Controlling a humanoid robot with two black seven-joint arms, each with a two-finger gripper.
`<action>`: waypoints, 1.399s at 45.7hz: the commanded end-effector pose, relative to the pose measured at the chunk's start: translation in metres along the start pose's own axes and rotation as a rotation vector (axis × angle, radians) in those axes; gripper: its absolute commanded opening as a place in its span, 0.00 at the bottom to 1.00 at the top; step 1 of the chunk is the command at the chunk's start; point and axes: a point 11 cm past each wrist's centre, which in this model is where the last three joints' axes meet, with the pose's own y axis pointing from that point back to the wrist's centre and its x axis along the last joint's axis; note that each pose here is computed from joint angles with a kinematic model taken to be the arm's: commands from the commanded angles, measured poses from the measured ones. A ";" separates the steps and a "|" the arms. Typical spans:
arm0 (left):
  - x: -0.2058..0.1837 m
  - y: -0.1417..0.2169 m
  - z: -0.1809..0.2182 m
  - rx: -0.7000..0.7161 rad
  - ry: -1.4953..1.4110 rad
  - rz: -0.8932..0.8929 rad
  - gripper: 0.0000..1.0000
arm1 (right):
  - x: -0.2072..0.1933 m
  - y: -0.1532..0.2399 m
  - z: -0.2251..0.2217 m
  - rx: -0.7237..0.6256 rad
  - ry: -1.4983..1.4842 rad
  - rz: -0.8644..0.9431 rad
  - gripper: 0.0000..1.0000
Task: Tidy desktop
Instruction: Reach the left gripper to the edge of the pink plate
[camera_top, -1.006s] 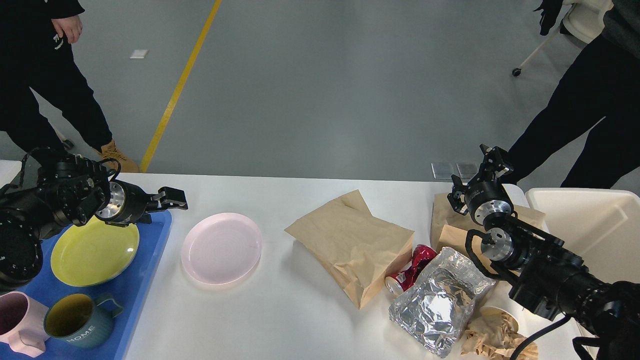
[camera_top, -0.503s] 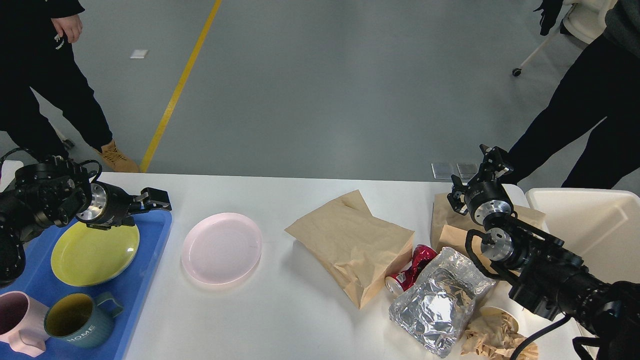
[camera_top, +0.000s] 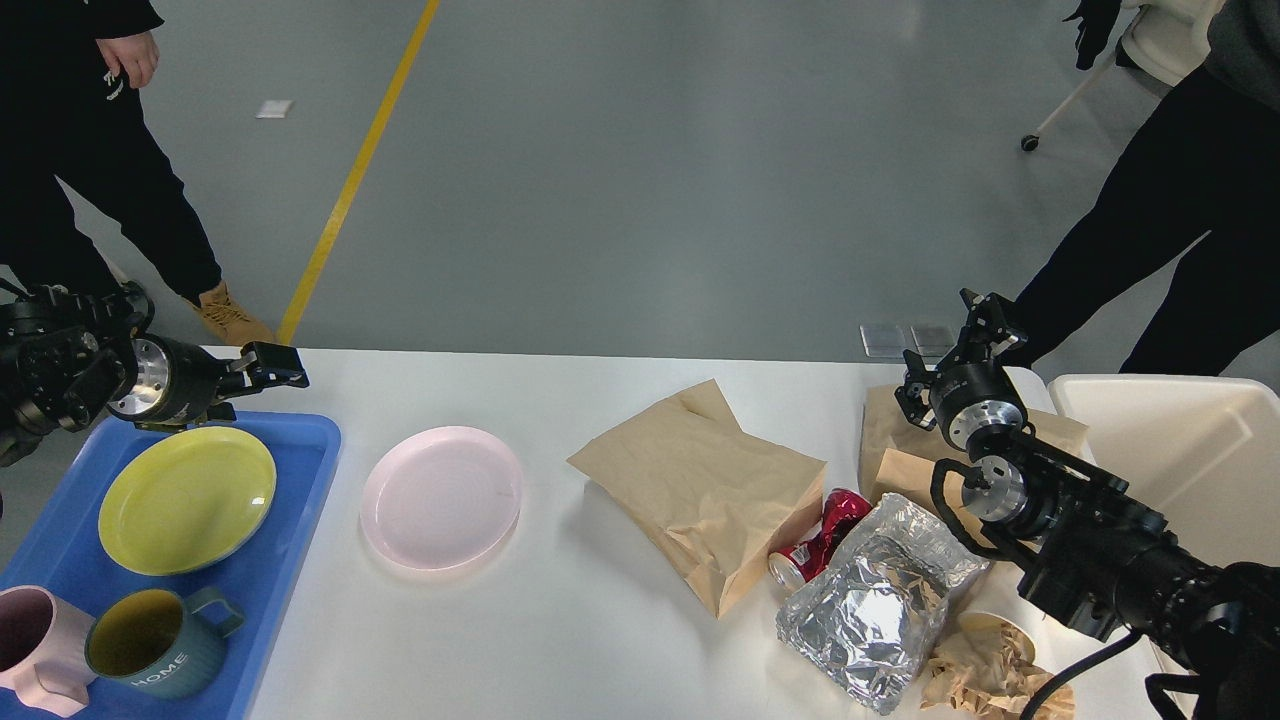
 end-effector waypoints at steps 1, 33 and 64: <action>-0.003 -0.003 0.004 -0.028 0.028 -0.002 0.96 | 0.000 0.000 0.000 0.000 0.001 -0.001 1.00; -0.006 0.001 0.015 -0.093 0.115 -0.076 0.96 | 0.000 0.000 0.000 0.000 0.000 0.000 1.00; -0.024 -0.016 0.011 -0.081 0.107 -0.082 0.96 | 0.000 0.000 0.000 0.000 0.000 0.000 1.00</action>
